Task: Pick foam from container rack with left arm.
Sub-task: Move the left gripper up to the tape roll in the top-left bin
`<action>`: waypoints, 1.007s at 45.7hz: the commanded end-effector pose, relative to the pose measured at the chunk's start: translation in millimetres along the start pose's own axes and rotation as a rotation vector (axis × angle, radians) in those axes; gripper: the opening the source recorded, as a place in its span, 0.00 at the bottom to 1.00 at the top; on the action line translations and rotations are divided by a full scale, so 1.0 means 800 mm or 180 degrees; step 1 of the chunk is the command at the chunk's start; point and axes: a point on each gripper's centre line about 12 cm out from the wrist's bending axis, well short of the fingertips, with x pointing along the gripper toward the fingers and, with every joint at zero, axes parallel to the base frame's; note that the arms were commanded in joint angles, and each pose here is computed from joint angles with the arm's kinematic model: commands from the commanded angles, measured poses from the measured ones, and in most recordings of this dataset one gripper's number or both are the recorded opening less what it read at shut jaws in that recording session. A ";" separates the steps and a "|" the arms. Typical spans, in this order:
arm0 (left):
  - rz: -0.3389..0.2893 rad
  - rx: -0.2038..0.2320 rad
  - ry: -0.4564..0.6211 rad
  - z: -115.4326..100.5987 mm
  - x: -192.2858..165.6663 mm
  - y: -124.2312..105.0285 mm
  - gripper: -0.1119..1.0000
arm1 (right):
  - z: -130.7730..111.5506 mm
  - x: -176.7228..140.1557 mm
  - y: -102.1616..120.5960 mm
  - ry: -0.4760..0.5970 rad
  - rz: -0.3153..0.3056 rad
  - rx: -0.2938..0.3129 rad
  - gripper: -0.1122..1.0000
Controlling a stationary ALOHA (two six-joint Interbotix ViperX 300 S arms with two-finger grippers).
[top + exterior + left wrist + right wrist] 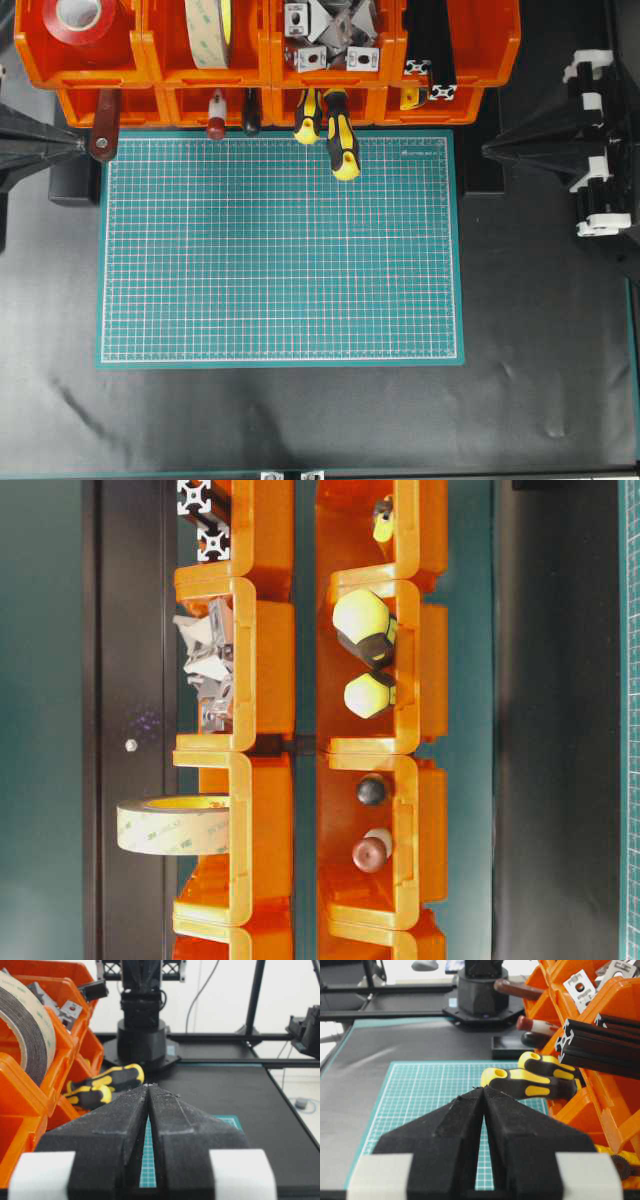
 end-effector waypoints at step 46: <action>0.1006 -0.2942 0.0380 0.189 0.065 0.063 0.10 | 0.009 0.004 0.000 -0.0054 0.0003 0.0248 0.10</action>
